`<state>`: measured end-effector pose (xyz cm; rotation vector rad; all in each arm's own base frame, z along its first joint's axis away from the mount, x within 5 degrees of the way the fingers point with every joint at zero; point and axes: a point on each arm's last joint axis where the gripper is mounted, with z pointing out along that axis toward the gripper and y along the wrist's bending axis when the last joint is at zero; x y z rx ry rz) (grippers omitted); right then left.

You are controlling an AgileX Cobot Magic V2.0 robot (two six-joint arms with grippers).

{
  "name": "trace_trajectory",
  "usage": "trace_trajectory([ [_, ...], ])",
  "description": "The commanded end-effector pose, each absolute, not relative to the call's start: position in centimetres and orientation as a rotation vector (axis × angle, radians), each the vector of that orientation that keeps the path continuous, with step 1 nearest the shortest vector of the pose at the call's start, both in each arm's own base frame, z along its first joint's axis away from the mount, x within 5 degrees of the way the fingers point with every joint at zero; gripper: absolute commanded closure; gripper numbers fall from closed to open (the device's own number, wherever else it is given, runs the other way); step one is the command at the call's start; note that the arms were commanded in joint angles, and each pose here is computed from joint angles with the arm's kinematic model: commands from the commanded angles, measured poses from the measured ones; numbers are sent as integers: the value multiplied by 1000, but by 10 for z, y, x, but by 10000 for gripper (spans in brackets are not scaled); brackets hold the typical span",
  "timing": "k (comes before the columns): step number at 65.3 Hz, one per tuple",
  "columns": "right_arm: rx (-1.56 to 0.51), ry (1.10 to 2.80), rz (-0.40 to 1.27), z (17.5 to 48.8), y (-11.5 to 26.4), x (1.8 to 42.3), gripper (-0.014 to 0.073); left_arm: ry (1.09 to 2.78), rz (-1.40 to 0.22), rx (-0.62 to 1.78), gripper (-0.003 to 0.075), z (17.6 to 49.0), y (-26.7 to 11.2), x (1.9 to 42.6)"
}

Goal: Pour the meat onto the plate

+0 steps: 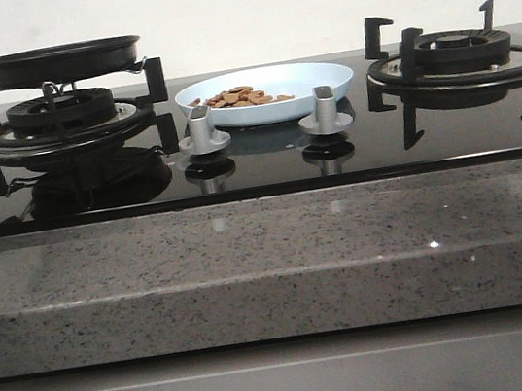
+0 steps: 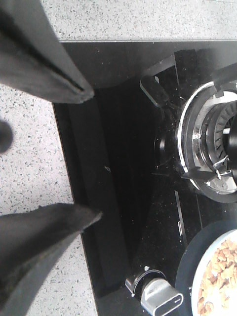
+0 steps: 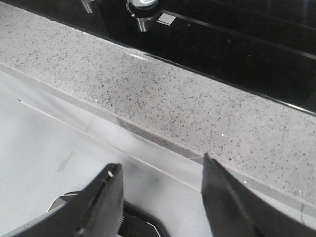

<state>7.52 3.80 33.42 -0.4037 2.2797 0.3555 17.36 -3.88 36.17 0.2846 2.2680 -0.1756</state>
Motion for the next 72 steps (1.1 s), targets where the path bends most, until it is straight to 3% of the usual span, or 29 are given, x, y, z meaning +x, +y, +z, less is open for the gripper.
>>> trace_trajectory([
  [1,-389,2202,372,346,39,77,198,2173,-193,265,281,376,-40,175],
  [10,-389,2203,372,346,39,77,214,2171,-193,265,286,376,-40,175],
  [15,-389,2203,372,346,39,77,265,2173,-193,265,332,376,-40,175],
  [36,-389,2203,372,346,39,77,601,2171,-193,265,734,376,-40,175],
  [41,-389,2203,372,346,39,77,669,2169,-193,264,741,376,-40,175],
  [72,-390,2212,391,346,40,76,664,2153,-193,261,741,377,-40,176],
])
